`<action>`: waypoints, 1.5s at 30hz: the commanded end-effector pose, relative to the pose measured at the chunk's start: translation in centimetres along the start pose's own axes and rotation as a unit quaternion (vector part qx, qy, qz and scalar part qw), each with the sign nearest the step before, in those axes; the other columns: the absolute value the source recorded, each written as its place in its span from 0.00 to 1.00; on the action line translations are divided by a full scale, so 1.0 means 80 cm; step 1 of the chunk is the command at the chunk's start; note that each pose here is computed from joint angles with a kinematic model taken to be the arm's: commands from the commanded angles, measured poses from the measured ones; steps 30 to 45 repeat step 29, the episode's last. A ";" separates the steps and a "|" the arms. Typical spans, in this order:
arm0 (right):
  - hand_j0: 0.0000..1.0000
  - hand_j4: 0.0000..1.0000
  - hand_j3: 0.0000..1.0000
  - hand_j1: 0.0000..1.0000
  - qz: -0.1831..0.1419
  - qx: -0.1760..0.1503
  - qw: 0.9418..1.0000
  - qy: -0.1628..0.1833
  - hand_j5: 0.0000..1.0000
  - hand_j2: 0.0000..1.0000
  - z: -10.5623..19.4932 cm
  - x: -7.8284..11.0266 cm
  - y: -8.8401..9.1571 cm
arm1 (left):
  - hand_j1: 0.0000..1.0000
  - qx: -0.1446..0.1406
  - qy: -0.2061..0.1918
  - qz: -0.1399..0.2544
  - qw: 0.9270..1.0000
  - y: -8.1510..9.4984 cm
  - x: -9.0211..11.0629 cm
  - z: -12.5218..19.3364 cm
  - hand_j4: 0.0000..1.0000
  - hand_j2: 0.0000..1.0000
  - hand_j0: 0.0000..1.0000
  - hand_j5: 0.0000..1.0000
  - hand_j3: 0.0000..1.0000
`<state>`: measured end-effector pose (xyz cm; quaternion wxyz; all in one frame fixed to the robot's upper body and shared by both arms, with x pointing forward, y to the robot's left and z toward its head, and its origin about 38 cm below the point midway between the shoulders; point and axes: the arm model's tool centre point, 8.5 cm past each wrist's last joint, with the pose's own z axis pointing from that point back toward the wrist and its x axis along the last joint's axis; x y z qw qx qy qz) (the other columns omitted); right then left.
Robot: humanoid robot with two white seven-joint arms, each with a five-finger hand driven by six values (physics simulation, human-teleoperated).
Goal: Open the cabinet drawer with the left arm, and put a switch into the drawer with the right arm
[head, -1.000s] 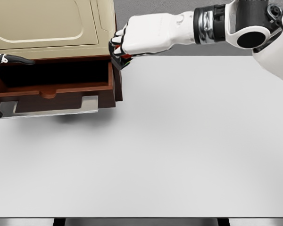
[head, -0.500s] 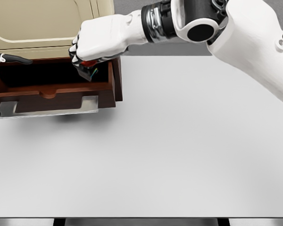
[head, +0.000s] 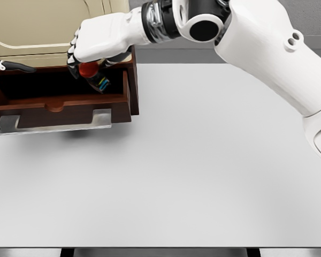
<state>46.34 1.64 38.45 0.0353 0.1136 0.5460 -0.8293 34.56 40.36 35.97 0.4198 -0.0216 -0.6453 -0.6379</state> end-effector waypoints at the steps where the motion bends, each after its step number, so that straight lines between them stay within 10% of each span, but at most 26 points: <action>1: 0.88 0.88 0.88 0.88 0.002 -0.002 1.000 0.004 0.88 0.88 0.001 -0.001 -0.002 | 1.00 0.004 0.001 0.003 1.000 0.002 0.000 0.001 1.00 1.00 1.00 1.00 1.00; 5: 1.00 1.00 1.00 1.00 0.031 -0.005 0.999 0.004 1.00 1.00 0.038 0.012 -0.002 | 1.00 0.005 0.002 0.003 1.000 0.002 -0.001 0.002 1.00 1.00 1.00 1.00 1.00; 11: 1.00 1.00 1.00 1.00 0.030 0.011 0.996 0.086 1.00 1.00 0.212 0.039 0.074 | 1.00 0.006 -0.001 0.004 1.000 0.002 -0.001 0.001 1.00 1.00 1.00 1.00 1.00; 15: 1.00 1.00 1.00 1.00 -0.104 0.078 0.982 0.134 1.00 1.00 0.288 0.059 0.210 | 1.00 -0.001 -0.033 0.008 0.999 -0.007 0.006 -0.022 1.00 1.00 1.00 1.00 1.00; 19: 1.00 1.00 1.00 1.00 -0.165 0.093 0.969 0.159 1.00 1.00 0.313 0.072 0.270 | 1.00 -0.019 -0.087 0.014 0.996 -0.027 0.023 -0.058 1.00 1.00 1.00 1.00 1.00; 45: 1.00 1.00 1.00 1.00 -0.187 0.101 0.962 0.174 1.00 1.00 0.324 0.068 0.289 | 1.00 -0.019 -0.091 0.016 0.996 -0.028 0.023 -0.061 1.00 1.00 1.00 1.00 1.00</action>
